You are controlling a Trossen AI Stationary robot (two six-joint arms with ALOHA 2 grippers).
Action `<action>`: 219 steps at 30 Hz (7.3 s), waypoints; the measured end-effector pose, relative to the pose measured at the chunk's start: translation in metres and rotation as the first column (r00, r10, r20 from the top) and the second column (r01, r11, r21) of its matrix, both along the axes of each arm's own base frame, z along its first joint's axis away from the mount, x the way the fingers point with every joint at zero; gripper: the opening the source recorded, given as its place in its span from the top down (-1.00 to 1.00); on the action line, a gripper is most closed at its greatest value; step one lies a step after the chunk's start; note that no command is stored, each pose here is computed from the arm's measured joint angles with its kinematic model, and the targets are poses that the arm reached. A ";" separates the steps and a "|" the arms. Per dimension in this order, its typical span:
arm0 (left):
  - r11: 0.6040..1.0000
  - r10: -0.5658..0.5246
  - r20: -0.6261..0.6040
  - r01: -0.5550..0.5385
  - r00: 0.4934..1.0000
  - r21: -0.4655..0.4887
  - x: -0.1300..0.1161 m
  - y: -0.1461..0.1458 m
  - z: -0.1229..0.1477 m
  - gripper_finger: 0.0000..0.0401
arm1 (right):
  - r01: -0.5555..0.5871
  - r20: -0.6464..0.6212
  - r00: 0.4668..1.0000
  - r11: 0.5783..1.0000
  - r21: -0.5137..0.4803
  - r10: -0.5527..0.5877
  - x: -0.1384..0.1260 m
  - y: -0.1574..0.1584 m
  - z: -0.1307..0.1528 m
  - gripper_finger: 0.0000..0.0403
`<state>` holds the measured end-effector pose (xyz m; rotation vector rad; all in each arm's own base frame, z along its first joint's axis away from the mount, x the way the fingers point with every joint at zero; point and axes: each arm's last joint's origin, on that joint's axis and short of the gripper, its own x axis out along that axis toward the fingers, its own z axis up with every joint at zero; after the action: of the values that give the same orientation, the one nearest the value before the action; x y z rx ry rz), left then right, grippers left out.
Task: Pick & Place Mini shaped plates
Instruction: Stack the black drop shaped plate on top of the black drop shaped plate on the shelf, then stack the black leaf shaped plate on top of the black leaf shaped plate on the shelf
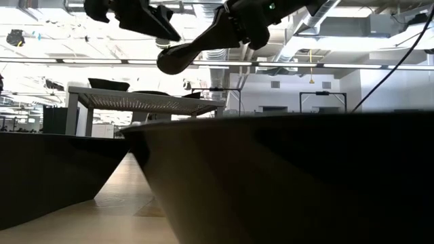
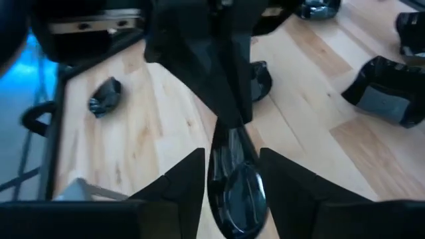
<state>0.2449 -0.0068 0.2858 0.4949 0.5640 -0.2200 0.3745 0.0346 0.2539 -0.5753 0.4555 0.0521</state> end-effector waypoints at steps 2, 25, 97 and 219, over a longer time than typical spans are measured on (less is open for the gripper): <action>1.000 0.004 0.036 -0.004 0.999 0.009 -0.006 -0.002 0.008 0.30 | 0.049 0.013 0.999 0.998 -0.029 -0.048 0.000 -0.002 0.001 0.88; 0.995 0.079 0.330 -0.056 0.941 -0.078 -0.077 -0.001 0.066 0.37 | 0.257 0.137 0.957 0.967 0.008 -0.255 0.002 -0.134 0.047 0.88; 0.980 0.150 0.179 -0.123 0.972 -0.155 -0.068 -0.001 0.032 0.37 | 0.302 -0.286 0.915 0.953 0.020 -0.284 0.009 -0.028 0.121 0.47; 0.968 0.154 0.397 -0.058 0.905 -0.244 -0.088 -0.037 -0.026 0.37 | 0.747 -0.750 0.551 0.617 0.247 -0.367 -0.038 0.089 -0.094 0.99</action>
<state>0.1572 -0.0438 0.2597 0.2729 0.1451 -0.0677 0.3364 0.1233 0.1599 0.2421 1.2611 -0.2859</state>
